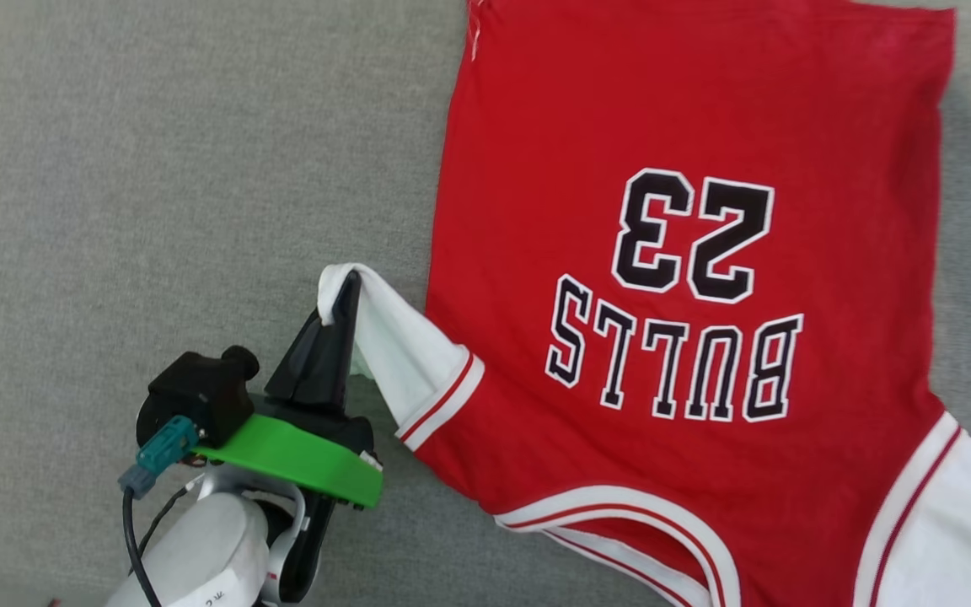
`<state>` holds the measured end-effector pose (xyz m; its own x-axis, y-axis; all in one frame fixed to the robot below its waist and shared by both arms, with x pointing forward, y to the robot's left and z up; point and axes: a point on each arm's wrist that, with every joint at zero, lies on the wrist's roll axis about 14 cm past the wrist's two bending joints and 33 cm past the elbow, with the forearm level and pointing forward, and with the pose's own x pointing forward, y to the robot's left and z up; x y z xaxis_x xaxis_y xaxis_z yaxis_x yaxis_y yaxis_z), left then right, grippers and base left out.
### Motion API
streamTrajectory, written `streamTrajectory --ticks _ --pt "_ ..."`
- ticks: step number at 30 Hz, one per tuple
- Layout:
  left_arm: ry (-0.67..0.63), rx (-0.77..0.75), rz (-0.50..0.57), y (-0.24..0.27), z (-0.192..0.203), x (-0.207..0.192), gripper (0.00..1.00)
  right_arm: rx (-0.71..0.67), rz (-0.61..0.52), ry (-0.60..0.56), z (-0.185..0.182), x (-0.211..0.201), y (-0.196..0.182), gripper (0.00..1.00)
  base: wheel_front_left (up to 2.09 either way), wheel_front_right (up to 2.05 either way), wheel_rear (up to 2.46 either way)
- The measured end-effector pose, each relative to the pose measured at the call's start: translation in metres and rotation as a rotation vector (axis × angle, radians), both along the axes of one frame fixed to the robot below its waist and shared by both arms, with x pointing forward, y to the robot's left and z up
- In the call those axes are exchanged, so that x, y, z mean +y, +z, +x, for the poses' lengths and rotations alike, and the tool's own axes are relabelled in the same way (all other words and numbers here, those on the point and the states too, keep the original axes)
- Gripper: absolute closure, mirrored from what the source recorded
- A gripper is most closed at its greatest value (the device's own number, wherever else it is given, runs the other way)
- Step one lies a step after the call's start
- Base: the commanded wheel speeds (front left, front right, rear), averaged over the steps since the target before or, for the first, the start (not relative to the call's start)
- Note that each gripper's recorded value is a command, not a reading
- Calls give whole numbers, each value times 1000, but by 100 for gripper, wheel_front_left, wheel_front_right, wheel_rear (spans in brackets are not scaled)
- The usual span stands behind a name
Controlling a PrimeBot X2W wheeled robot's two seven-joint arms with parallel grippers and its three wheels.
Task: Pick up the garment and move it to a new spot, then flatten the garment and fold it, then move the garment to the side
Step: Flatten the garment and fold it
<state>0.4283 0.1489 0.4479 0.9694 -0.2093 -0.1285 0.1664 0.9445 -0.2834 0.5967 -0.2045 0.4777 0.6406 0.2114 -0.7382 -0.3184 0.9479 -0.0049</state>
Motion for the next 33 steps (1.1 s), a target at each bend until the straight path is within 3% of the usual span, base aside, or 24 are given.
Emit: streamTrajectory --ticks 10,15,20,21,22,27,33 --pt "40 32 -11 -24 11 7 100 129 -13 -14 40 23 -67 0 0 0 0" --pt "59 54 -3 -37 12 13 100 213 -31 -8 39 31 -113 0 0 0 0" --pt "75 64 7 -44 12 17 100 241 -50 -7 37 27 -130 0 0 0 0" --pt "74 63 16 -44 12 18 100 240 -48 -8 37 26 -129 57 0 0 0" --pt "73 61 23 -44 12 19 100 234 -46 -8 37 26 -128 100 0 0 0" --pt "70 53 29 -42 11 21 100 174 -44 1 39 27 -115 100 0 0 0" --pt "97 45 32 -28 -11 29 100 -36 4 52 33 31 -44 100 0 0 0"
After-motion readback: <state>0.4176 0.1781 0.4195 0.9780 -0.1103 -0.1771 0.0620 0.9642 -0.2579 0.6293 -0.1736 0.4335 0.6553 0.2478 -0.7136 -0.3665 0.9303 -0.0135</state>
